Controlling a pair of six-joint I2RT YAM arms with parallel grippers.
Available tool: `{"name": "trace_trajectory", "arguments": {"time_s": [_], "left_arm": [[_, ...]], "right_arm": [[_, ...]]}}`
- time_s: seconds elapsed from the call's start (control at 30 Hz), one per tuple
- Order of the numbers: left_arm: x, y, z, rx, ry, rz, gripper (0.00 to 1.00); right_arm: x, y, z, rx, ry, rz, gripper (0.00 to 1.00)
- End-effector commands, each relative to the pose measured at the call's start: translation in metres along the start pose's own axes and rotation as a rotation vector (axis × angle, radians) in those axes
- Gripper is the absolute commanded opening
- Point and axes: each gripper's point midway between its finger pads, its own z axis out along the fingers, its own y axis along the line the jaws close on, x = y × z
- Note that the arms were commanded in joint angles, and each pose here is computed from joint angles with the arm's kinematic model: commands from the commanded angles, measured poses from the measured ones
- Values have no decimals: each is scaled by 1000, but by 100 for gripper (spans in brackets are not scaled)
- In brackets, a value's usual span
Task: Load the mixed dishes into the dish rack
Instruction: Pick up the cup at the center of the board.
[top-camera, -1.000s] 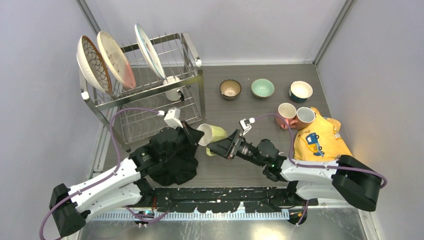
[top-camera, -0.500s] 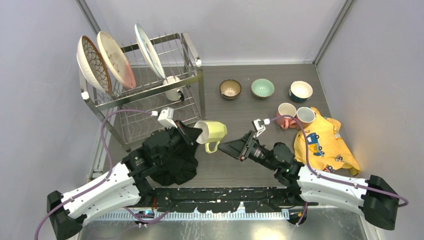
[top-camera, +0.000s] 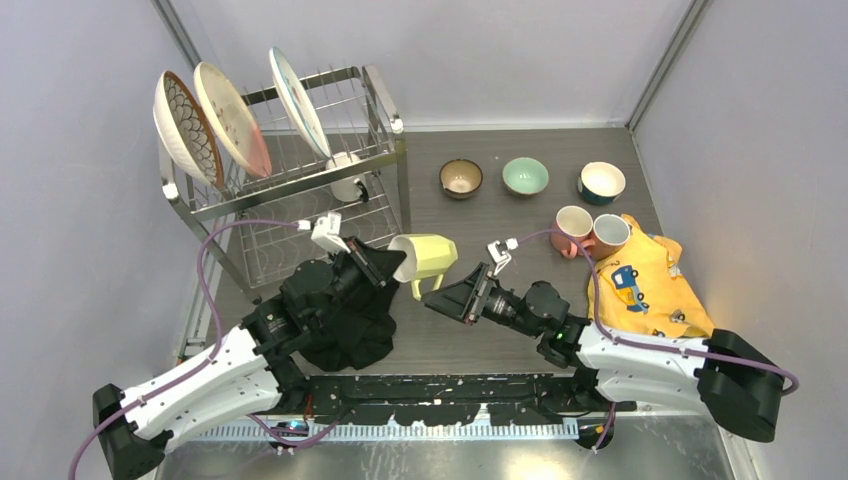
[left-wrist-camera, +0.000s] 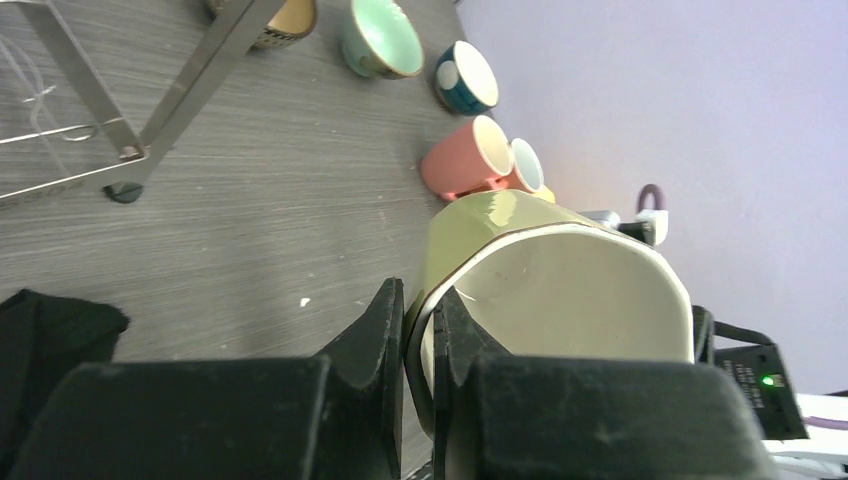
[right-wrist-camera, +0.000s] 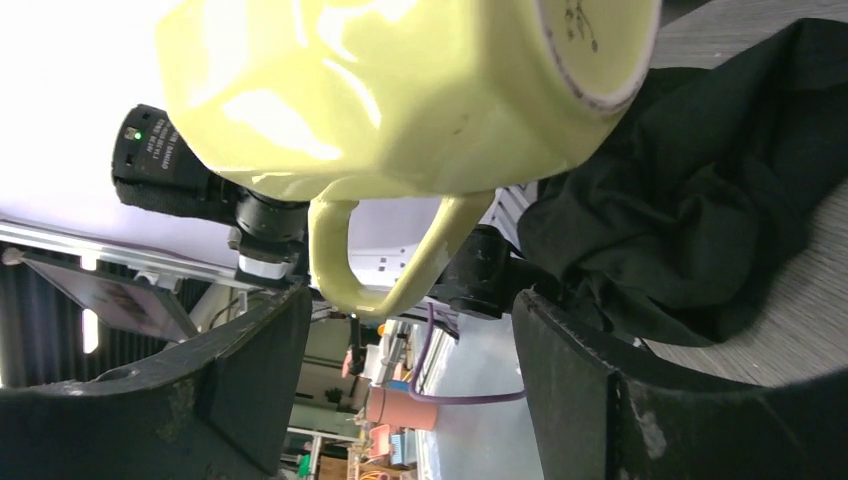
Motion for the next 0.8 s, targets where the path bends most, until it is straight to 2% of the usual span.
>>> {"name": "trace_trajectory", "arguments": {"time_s": [0.0,0.3,0.4,0.67,0.77], "left_arm": [[-59,-75,-15,269,-171,-183,0],[-53,-80,-18,320,-144,-268,0],[-50,-80,-20,329,-130,-275,0],[-49,-69,-27,298,-134,-248,0],[-48,-62,-30,273,-140,-246,1]], "right_arm": [[-14,69,8,-223,-28,19,77],[-23,112,14,-392,-37,65,63],[-23,117,14,-416,-30,70,51],[-25,115,7,-447,-60,85,3],[-27,114,7,-444,-68,82,1]]}}
